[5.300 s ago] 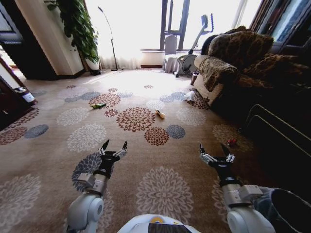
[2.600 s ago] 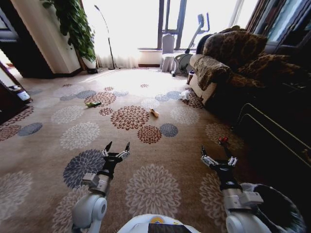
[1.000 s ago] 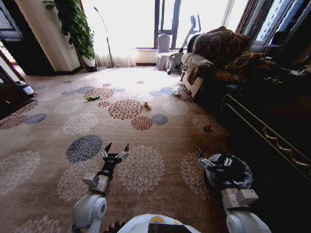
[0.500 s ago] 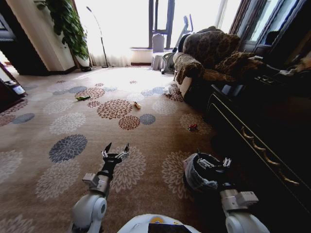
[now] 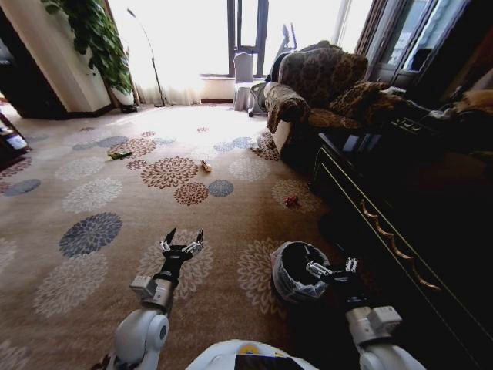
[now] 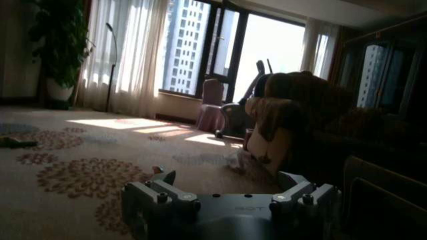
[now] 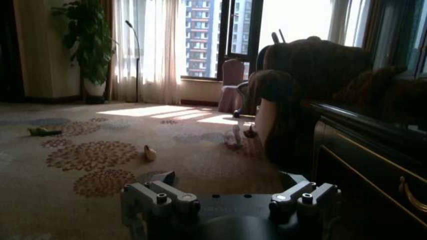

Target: Pick up the trash from the ground and place it into the trash bin.

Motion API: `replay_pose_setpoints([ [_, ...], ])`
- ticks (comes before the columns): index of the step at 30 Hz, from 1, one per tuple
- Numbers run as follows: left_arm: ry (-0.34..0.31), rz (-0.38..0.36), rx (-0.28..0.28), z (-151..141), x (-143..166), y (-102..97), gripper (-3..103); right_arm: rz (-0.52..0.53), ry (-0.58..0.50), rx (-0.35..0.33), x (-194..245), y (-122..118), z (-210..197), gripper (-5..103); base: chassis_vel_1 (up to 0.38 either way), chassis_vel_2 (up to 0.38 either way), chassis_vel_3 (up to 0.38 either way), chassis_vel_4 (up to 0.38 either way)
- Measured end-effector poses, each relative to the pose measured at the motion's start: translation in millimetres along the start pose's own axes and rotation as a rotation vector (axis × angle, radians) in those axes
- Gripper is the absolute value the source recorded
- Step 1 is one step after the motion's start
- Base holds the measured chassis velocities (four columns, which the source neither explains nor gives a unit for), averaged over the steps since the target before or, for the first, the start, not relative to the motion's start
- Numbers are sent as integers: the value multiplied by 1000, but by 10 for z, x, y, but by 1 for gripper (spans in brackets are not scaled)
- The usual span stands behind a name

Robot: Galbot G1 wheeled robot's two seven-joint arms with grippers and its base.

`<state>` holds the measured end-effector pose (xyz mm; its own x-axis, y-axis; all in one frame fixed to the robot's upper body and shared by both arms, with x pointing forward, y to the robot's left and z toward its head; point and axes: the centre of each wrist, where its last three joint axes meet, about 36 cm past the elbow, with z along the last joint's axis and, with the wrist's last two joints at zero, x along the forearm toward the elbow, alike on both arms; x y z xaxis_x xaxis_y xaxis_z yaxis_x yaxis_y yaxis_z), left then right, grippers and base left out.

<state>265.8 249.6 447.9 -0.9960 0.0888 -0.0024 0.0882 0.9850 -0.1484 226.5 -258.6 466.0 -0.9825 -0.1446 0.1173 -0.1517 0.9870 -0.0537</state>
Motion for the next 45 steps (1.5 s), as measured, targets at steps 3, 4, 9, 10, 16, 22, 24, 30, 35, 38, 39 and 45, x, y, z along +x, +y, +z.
replay_pose_setpoints([
  [3, -1, 1, -1, 0, -6, 3, 100, 3, 64, 8, -132, -134, 51, 100, 0, 0, 0, 0],
  [4, 0, 1, -1, 1, -6, 3, 100, 5, 79, 16, -172, -178, 86, 100, 0, 0, 0, 0],
  [9, 6, -1, -3, 14, 6, -5, 100, 35, 201, 88, -561, -615, 496, 100, 0, 0, 0, 0],
  [10, 11, -5, -4, 21, 21, 1, 100, 35, 235, 94, -662, -715, 601, 100, 0, 0, 0, 0],
  [16, 24, -18, -7, 49, 45, 17, 100, 48, 336, 135, -939, -1056, 833, 100, 0, 0, 0, 0],
  [22, 31, -25, -3, 83, 37, 18, 100, 35, 432, 141, -1027, -1333, 979, 100, 0, 0, 0, 0],
  [24, 32, -26, -3, 91, 31, 20, 100, 29, 451, 145, -1057, -1389, 1012, 100, 0, 0, 0, 0],
  [30, 35, -30, -3, 102, 26, 18, 100, 9, 486, 135, -1187, -1472, 1030, 101, 0, 0, 0, 0],
  [35, 37, -36, -4, 115, 27, 30, 100, -28, 528, 118, -1247, -1486, 1030, 95, 0, 0, 0, 0],
  [38, 40, -42, 2, 143, 23, 28, 100, -49, 581, 114, -1340, -1569, 1087, 75, 0, 0, 0, 0],
  [39, 40, -43, 3, 146, 23, 28, 100, -50, 585, 116, -1358, -1581, 1092, 75, 0, 0, 0, 0],
  [45, 43, -47, 5, 167, 24, 32, 100, -81, 623, 135, -1420, -1623, 1124, 53, 0, 0, 0, 0],
])
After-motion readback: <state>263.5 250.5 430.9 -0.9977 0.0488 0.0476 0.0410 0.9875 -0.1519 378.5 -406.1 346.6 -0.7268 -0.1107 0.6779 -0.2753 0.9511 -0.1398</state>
